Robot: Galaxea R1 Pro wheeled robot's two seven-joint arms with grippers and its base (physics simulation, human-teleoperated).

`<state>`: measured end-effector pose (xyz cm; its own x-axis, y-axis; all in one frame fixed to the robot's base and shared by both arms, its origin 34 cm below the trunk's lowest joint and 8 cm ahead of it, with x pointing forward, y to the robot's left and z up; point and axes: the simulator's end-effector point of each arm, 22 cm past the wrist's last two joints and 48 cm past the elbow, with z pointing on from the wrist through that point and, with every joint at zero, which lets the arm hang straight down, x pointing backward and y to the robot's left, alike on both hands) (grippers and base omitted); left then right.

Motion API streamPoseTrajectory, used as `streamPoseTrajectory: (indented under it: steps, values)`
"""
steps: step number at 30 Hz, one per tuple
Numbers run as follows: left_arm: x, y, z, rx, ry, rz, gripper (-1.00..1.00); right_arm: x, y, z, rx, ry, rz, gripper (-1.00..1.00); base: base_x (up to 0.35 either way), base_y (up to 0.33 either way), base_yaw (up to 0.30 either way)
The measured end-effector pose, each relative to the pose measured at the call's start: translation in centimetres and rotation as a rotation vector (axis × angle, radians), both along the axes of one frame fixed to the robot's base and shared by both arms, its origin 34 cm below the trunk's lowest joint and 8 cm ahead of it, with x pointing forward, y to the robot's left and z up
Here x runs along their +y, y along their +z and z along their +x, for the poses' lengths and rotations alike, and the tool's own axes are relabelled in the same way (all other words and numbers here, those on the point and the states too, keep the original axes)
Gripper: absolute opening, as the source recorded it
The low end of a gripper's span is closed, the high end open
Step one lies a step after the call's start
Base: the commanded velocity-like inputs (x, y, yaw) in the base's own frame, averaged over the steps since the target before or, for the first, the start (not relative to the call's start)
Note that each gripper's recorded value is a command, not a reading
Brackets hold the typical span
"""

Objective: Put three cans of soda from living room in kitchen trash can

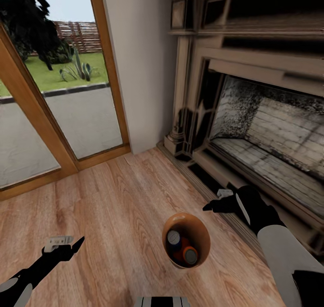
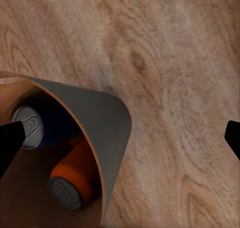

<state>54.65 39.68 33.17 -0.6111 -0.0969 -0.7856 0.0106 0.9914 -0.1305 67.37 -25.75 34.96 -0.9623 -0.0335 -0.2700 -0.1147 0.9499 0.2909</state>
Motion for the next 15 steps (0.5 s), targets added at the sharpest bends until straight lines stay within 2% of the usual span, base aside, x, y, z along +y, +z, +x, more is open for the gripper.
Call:
streamPoseTrajectory:
  steps: [15]
  values:
    - [0.1, 2.4, 0.5, -0.045, 0.005, -0.002, 1.00, 0.3, 1.8, -2.1, -0.050, 0.026, -0.017, 1.00, 0.000, 0.000, 0.000]
